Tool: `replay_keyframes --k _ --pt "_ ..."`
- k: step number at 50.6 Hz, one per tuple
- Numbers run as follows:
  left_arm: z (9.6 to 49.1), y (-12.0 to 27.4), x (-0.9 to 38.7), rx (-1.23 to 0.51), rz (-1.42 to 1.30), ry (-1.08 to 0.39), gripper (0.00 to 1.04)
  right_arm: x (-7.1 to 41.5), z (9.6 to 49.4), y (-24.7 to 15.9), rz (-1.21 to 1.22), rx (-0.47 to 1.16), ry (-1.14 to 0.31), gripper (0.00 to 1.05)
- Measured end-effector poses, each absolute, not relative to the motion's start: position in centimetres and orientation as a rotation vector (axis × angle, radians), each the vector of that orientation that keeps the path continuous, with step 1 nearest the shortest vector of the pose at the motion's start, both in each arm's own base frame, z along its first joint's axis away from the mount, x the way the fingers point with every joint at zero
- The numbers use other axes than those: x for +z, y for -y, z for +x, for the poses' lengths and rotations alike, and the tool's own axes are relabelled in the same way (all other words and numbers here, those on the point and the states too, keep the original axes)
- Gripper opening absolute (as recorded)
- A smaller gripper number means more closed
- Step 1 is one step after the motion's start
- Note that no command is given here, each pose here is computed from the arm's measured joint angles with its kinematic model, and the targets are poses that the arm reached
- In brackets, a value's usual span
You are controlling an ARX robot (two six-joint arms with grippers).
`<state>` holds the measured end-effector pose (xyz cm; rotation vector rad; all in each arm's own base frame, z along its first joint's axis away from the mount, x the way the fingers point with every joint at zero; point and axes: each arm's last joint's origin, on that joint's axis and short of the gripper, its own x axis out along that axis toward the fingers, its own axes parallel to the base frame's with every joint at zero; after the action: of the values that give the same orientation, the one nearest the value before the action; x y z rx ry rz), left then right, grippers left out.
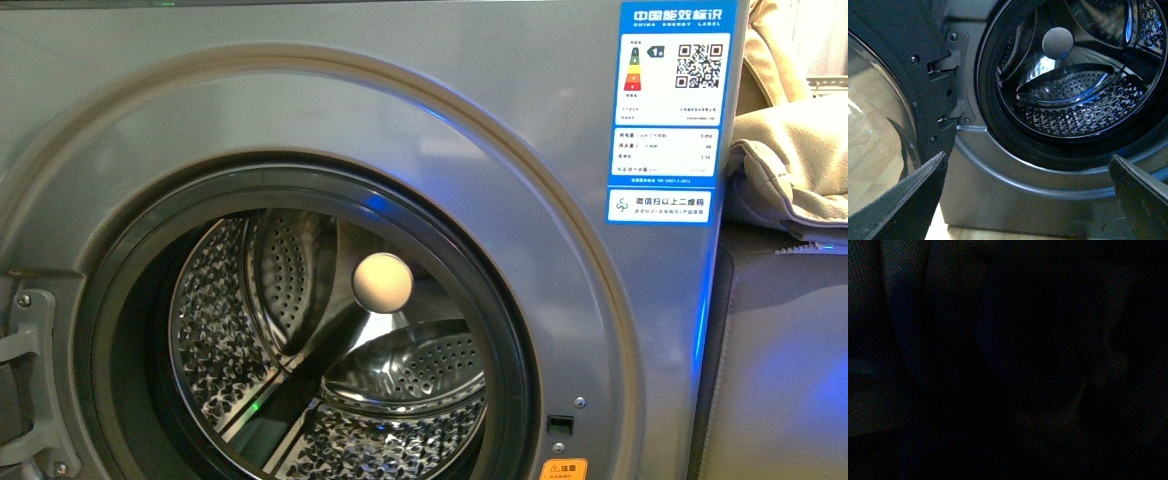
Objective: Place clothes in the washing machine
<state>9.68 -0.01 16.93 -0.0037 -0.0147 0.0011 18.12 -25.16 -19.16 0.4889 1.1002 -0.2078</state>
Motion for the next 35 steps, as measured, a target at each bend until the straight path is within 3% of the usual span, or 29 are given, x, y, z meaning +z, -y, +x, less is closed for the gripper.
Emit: replay_keyframes --k 25,35 --pt "9.7 0.0 16.9 0.001 -0.004 0.014 0.98 -20.3 17.1 26.1 0.488 -0.183 -1.094 0.97" --pt "9.7 0.0 16.9 0.001 -0.004 0.015 0.98 -20.2 17.1 26.4 0.459 -0.222 -1.074 0.73"
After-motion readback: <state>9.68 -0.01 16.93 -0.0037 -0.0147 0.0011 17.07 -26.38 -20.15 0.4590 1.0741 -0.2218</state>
